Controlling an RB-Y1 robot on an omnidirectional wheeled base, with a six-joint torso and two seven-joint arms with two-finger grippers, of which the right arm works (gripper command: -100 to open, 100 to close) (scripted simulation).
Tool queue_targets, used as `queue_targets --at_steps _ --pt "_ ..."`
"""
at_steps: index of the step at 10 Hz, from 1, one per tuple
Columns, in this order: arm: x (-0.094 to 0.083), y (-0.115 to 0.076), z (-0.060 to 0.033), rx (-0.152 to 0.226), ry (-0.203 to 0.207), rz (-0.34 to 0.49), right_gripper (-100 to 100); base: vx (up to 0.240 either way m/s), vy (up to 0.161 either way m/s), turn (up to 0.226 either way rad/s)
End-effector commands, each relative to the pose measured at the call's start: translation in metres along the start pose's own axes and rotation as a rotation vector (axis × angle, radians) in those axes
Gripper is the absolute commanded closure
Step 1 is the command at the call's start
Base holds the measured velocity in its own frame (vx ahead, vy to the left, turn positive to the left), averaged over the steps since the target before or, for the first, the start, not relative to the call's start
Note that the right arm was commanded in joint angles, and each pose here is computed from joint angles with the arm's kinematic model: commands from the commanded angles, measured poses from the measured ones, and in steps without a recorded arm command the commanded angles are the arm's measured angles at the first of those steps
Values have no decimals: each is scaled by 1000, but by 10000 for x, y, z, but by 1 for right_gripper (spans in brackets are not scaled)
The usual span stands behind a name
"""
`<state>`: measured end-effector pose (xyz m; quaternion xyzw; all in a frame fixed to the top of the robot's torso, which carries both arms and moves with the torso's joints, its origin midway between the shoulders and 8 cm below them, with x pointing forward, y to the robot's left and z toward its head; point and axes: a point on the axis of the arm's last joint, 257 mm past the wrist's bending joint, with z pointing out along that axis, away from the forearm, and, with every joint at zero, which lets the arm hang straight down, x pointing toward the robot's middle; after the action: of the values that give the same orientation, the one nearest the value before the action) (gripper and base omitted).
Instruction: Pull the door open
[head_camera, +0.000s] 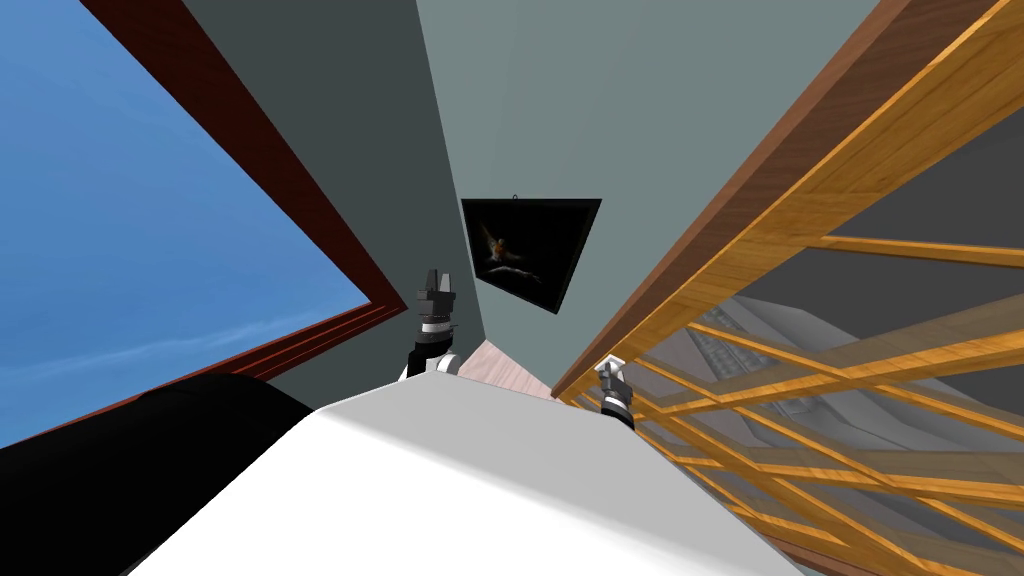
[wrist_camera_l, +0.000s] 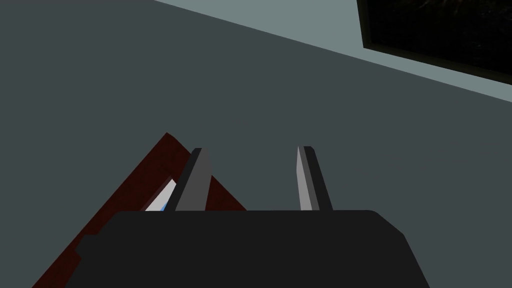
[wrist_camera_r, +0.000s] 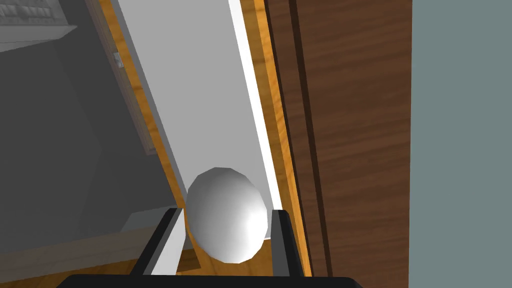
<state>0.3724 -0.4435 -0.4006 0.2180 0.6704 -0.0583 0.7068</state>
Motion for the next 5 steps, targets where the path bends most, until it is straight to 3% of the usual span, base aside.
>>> queue_targets --at_steps 1,5 --pt "16 25 2 -3 3 57 100 -24 1 17" --pt "6 32 16 -6 0 137 100 -17 1 8"
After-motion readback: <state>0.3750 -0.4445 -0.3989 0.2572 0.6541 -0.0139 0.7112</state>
